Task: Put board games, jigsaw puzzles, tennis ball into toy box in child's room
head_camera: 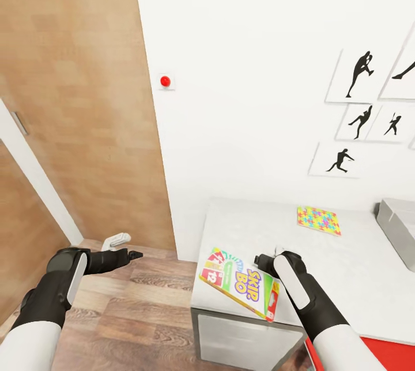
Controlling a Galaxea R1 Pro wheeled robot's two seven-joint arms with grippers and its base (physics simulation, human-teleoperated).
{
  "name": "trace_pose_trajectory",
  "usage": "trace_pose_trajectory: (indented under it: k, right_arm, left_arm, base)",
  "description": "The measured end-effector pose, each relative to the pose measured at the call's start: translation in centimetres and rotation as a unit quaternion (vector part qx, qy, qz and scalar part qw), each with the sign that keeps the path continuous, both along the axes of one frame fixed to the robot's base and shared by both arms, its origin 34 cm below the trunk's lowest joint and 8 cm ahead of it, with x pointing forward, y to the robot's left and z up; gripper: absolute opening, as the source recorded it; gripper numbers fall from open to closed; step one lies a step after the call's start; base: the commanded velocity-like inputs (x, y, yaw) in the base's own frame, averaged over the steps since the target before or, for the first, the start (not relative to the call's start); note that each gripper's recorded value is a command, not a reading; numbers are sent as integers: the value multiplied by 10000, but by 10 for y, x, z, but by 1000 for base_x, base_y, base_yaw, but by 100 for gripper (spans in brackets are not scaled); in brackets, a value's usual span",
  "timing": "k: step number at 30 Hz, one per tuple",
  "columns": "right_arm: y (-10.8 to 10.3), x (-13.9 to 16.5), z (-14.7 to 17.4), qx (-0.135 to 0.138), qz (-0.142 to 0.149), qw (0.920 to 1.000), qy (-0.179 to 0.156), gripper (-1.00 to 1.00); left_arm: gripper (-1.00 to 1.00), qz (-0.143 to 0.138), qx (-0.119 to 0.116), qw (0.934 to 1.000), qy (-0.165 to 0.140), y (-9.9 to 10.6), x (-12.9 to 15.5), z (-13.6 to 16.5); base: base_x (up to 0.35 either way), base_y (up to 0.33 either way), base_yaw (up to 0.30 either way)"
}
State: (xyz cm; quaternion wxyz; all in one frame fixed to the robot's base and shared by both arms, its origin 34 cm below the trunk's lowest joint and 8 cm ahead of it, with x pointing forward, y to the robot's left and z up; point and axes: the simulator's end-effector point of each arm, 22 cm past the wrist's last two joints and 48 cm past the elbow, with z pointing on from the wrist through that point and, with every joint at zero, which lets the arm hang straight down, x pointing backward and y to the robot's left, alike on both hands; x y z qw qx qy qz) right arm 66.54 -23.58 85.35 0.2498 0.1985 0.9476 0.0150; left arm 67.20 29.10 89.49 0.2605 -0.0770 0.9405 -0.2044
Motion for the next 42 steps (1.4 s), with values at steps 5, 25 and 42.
trace_pose_trajectory:
  k: [5,25,42]
  right_arm:
    - [0,0,0,3,0,10000,7,100]
    - [-4,0,0,33,8,10000,-4,100]
    - [-5,0,-1,32,8,10000,12,100]
  left_arm:
    - [100,1,0,10000,1,0,0,0]
    - [100,0,0,10000,0,0,0,0]
    - [100,-1,0,10000,1,0,0,0]
  base:
    - [-2,68,0]
    - [0,47,0]
    - [-18,0,0]
